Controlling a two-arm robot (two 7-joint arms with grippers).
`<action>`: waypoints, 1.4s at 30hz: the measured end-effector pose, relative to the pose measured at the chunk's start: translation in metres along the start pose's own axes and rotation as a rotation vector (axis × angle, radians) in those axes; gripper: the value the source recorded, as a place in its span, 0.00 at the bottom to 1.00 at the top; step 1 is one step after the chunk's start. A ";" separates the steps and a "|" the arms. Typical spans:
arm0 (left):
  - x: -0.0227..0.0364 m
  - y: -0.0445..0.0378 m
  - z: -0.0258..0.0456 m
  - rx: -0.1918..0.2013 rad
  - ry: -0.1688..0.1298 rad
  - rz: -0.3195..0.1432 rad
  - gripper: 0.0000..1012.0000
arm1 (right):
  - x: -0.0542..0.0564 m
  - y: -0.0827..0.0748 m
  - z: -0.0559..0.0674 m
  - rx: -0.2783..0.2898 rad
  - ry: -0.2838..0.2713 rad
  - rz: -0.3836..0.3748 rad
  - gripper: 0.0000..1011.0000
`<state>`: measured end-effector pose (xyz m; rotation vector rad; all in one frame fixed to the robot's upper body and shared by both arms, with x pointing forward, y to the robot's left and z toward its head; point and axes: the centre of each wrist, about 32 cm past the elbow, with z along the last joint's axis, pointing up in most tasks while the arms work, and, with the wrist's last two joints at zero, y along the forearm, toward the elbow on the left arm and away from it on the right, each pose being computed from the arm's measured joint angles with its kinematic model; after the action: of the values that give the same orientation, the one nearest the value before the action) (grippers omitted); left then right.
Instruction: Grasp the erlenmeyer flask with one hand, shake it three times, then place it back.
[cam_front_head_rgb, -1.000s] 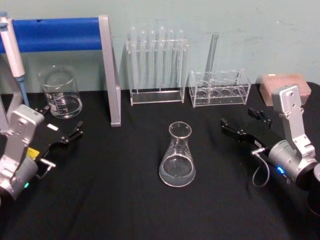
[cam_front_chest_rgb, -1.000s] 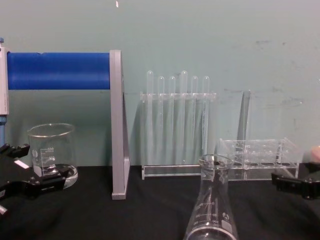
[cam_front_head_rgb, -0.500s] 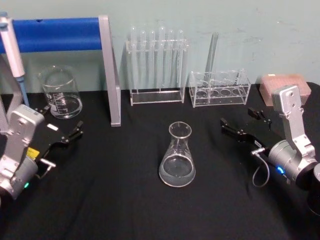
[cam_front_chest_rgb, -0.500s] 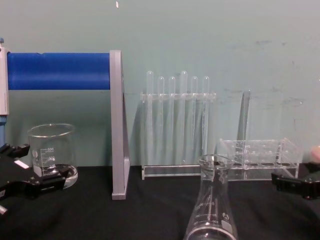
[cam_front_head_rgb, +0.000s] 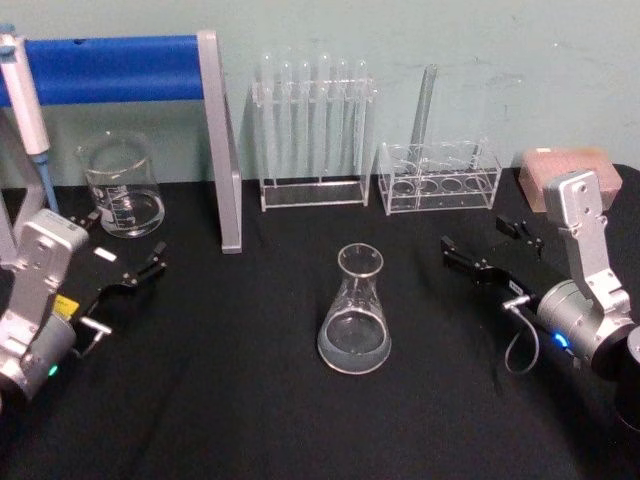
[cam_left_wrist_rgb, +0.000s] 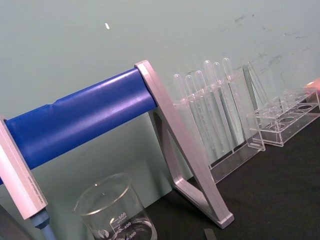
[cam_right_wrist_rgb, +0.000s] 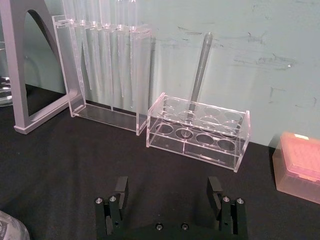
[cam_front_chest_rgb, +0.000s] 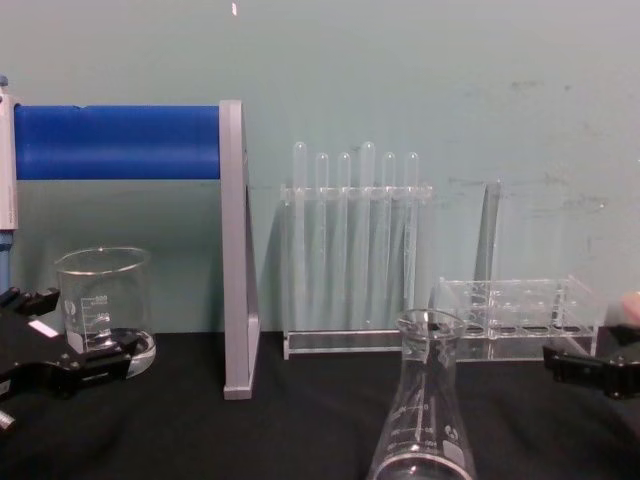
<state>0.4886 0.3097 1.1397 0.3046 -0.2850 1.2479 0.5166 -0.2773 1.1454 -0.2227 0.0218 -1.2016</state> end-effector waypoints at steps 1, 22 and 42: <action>0.0000 0.0000 0.0000 0.000 0.000 0.000 0.99 | 0.000 0.000 0.000 0.000 0.000 0.000 0.99; 0.0000 0.0000 0.0000 0.000 0.000 0.000 0.99 | 0.000 0.000 0.000 0.000 0.000 0.000 0.99; 0.0000 0.0000 0.0000 0.000 0.000 0.000 0.99 | 0.000 0.000 0.000 0.000 0.000 0.000 0.99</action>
<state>0.4886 0.3097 1.1397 0.3046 -0.2850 1.2479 0.5166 -0.2773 1.1454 -0.2227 0.0219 -1.2016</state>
